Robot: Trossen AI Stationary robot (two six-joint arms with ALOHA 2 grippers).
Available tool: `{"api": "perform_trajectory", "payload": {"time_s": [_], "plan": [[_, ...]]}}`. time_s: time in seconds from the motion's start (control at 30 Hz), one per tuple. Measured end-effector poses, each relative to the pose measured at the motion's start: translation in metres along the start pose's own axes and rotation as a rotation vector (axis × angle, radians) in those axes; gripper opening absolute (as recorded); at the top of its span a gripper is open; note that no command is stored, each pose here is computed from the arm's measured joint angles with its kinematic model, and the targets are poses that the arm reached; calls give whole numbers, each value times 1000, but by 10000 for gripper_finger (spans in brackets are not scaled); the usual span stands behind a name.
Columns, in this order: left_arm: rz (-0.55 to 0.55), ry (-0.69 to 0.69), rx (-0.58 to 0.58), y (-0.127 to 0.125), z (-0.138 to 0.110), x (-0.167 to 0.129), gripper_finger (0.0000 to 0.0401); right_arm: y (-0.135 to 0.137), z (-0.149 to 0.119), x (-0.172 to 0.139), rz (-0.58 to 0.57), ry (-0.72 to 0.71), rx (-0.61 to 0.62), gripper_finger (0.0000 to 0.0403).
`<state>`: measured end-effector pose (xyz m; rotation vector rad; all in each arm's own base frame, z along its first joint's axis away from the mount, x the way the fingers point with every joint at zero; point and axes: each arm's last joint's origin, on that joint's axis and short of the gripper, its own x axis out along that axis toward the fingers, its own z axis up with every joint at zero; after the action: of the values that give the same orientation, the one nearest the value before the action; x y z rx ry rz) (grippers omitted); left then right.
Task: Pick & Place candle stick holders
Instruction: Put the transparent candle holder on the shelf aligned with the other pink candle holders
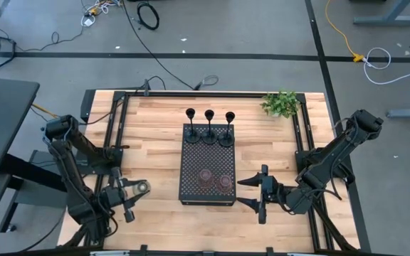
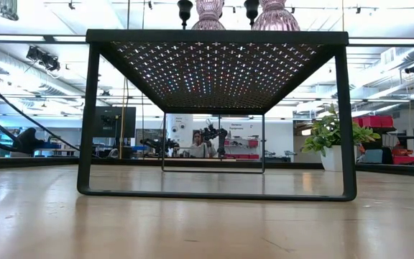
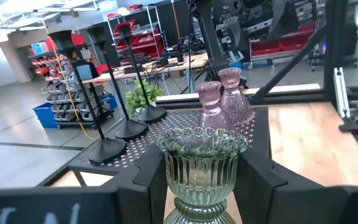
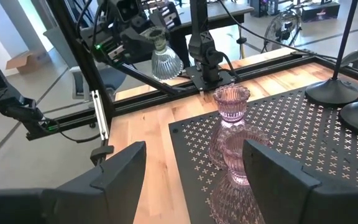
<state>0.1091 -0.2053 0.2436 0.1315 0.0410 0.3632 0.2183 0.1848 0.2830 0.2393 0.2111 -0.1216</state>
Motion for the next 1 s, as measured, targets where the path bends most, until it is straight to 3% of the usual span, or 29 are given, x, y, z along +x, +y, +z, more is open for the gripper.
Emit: {"api": "perform_trajectory", "payload": {"time_s": [0.47,1.0], "plan": [[-8,-19,-103,-2,-25,-1,138,-1,0,1,-5,-2,-4,263],[-15,-17,-112,-6,-25,-3,138,-3,1,4,-3,4,-13,263]]}}
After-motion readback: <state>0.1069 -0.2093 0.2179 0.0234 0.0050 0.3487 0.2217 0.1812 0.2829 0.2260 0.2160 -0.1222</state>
